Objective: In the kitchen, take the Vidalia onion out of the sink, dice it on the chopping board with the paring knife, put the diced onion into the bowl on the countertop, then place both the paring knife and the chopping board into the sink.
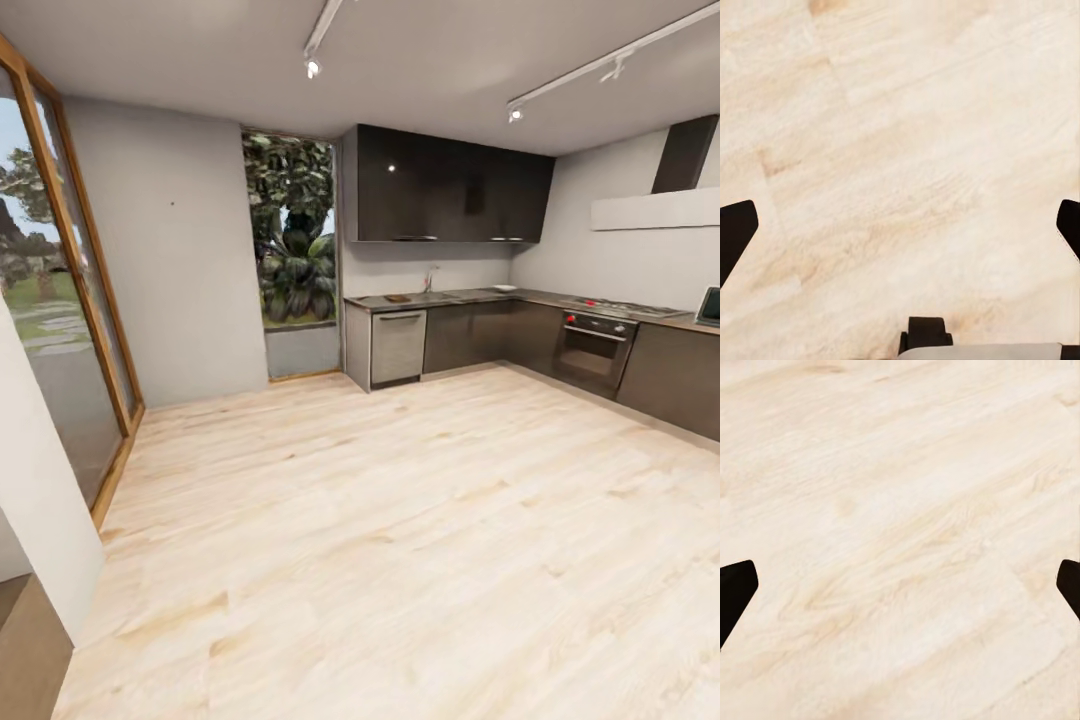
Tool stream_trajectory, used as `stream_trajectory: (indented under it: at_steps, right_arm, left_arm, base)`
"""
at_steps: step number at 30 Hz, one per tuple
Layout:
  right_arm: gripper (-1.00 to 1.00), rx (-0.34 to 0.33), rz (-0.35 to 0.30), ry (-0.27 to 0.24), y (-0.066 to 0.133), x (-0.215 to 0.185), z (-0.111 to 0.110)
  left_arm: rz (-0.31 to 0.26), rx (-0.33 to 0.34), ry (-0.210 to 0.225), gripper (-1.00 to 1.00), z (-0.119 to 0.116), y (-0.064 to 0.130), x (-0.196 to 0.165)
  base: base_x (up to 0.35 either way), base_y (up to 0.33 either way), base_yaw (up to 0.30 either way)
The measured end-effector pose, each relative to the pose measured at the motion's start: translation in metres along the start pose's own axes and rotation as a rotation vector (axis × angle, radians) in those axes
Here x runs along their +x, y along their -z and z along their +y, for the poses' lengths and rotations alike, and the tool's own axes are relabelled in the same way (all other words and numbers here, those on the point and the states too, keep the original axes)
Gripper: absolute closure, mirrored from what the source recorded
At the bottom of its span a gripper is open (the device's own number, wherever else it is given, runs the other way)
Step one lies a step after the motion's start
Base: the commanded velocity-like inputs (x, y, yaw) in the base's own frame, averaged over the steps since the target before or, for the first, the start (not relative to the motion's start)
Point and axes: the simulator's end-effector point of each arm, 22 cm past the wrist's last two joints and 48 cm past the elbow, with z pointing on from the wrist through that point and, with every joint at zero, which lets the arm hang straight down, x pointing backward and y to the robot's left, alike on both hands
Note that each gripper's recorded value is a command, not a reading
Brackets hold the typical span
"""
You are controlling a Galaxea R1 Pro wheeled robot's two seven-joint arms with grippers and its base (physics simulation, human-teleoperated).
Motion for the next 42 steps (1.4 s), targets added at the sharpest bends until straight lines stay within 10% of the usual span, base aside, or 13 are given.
stream_trajectory:
  at_steps: [42]
  right_arm:
    - [-1.00, 0.004, 0.001, 0.000, 0.0000, 0.0006, -0.0008]
  left_arm:
    - [0.006, 0.000, 0.000, -1.00, -0.0001, 0.0004, 0.0025]
  base:
    - [0.319, -0.032, -0.096]
